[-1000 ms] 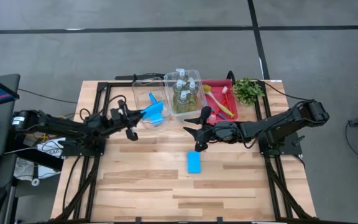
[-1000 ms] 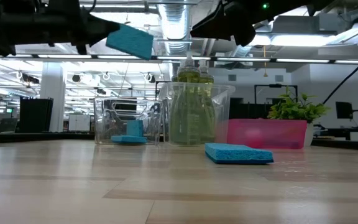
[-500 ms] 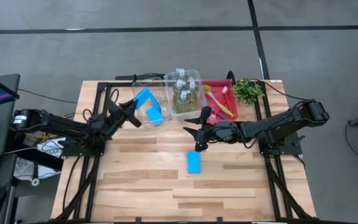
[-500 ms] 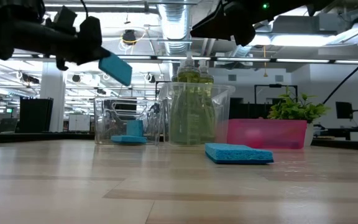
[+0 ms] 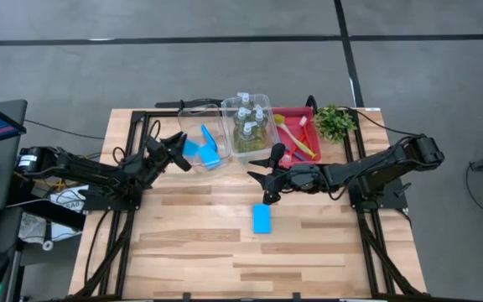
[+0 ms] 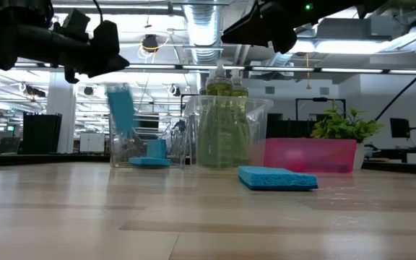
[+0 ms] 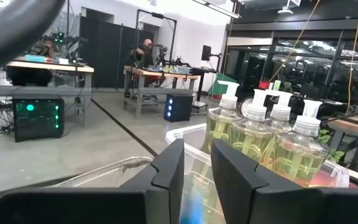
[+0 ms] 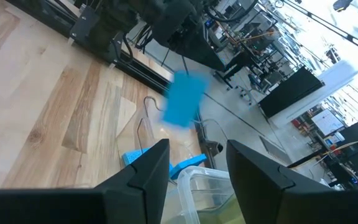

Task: Pick & Place Kitchen Sink Supplies
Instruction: Put the blue sponge into the left transparent bin

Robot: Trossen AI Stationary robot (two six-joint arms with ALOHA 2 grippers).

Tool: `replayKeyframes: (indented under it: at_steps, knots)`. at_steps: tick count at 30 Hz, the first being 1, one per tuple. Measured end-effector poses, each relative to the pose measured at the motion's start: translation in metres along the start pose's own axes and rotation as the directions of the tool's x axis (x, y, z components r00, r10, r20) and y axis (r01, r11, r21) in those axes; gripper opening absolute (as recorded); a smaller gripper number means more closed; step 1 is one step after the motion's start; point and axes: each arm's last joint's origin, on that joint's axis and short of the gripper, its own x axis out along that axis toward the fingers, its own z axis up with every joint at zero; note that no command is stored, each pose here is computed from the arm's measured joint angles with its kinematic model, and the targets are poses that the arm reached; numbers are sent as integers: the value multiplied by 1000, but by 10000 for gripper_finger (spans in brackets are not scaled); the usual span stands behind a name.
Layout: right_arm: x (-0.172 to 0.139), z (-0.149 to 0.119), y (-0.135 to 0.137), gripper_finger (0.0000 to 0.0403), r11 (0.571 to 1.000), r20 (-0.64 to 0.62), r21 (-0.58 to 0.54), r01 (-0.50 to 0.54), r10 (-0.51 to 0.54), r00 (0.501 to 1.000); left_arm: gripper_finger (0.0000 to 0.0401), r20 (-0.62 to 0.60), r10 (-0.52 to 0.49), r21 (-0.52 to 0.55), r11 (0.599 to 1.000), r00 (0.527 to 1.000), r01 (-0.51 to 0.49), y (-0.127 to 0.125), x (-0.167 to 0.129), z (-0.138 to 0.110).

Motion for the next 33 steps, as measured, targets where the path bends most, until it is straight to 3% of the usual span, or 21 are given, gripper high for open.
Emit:
replayKeyframes:
  at_steps: [10,24,29,33]
  knots:
    - [0,0,0,149,1000,0,0,0,0,1000,104,-1,-46,2,999,999,46,-1,0,0]
    - [0,0,0,149,1000,0,16,-1,1,1000,104,-1,-49,2,999,999,49,-2,0,0]
    - [0,-4,3,148,987,-33,159,-19,24,999,104,8,-179,-4,984,984,179,-6,0,2]
    - [-1,-12,8,147,982,-111,178,-55,76,991,104,33,-348,-15,937,937,349,-14,1,8]
